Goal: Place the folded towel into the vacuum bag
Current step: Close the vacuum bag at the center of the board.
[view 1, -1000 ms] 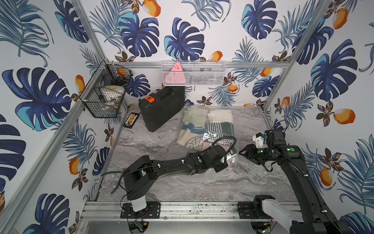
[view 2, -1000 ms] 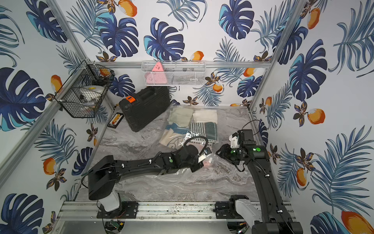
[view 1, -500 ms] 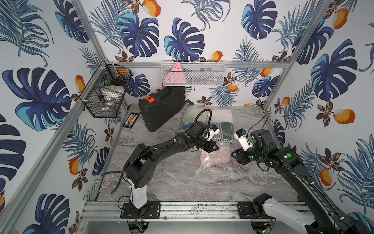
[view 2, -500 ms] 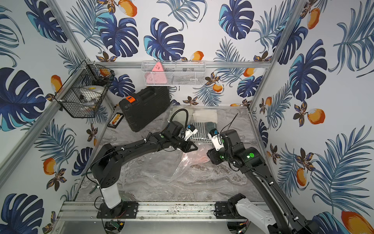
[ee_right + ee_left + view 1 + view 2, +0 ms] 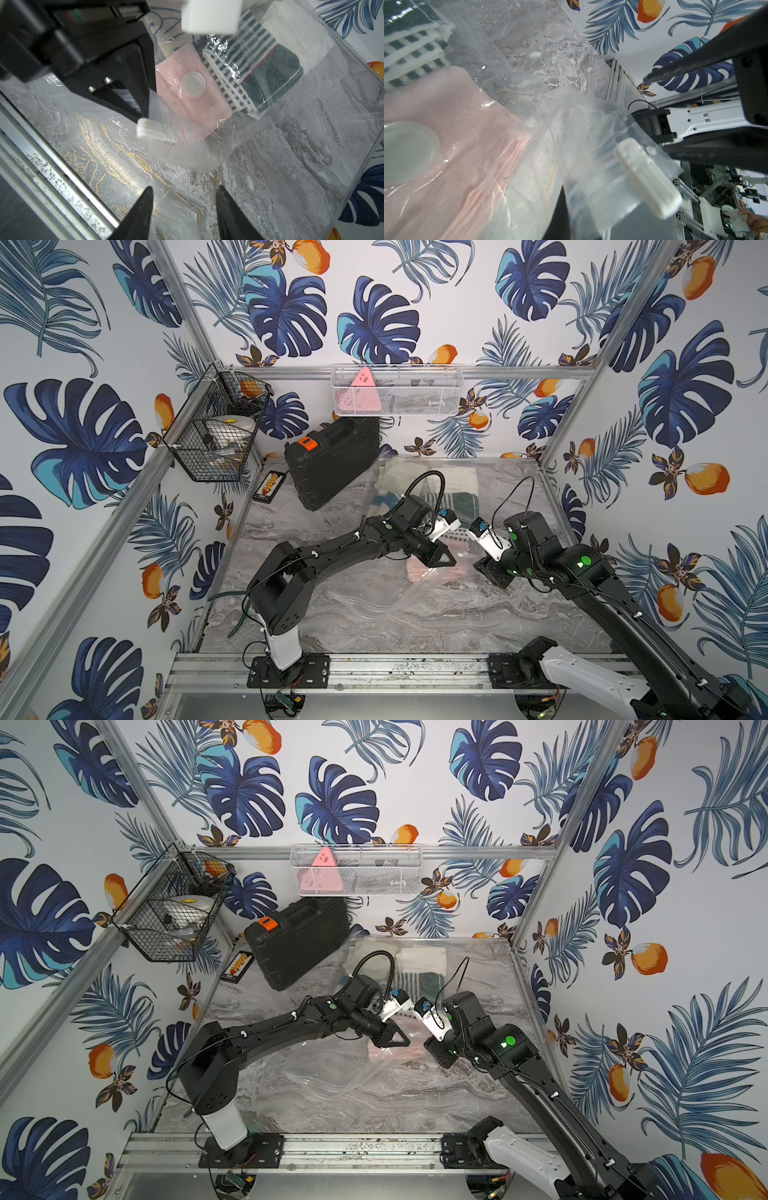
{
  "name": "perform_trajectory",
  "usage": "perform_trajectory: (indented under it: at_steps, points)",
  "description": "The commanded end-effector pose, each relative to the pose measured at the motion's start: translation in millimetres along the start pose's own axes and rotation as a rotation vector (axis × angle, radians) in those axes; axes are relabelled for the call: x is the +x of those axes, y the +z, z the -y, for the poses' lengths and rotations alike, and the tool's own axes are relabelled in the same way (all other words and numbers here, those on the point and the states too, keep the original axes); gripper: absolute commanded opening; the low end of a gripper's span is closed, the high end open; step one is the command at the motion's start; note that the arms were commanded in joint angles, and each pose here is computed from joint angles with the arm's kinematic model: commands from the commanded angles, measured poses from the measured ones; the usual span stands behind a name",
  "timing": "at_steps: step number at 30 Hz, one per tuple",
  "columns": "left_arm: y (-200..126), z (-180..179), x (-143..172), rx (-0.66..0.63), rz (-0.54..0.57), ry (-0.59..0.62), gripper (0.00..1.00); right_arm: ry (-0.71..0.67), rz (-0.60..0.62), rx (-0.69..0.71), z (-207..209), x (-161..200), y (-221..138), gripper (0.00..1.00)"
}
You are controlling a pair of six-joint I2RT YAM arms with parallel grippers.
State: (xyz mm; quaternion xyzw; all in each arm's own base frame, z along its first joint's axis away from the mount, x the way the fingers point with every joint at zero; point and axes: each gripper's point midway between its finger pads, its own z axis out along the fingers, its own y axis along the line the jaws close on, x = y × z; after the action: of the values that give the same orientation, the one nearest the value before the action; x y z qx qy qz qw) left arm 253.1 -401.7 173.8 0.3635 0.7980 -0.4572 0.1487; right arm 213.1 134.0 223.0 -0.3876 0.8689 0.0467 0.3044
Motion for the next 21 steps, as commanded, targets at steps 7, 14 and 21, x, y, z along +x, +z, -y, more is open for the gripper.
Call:
perform_trajectory:
  at_steps: [7,14,21]
  points:
    - [2.6,19.3,3.7,0.047,-0.027,0.055,0.00,-0.019,0.046,-0.016,-2.1,-18.2,5.3,0.38]
    - [1.1,22.1,5.1,0.048,-0.035,0.064,0.00,-0.019,0.038,-0.044,-6.9,-17.0,6.1,0.24]
    - [-1.4,23.9,5.0,0.041,-0.035,0.080,0.00,-0.021,0.062,-0.106,-18.2,-19.1,2.3,0.00]
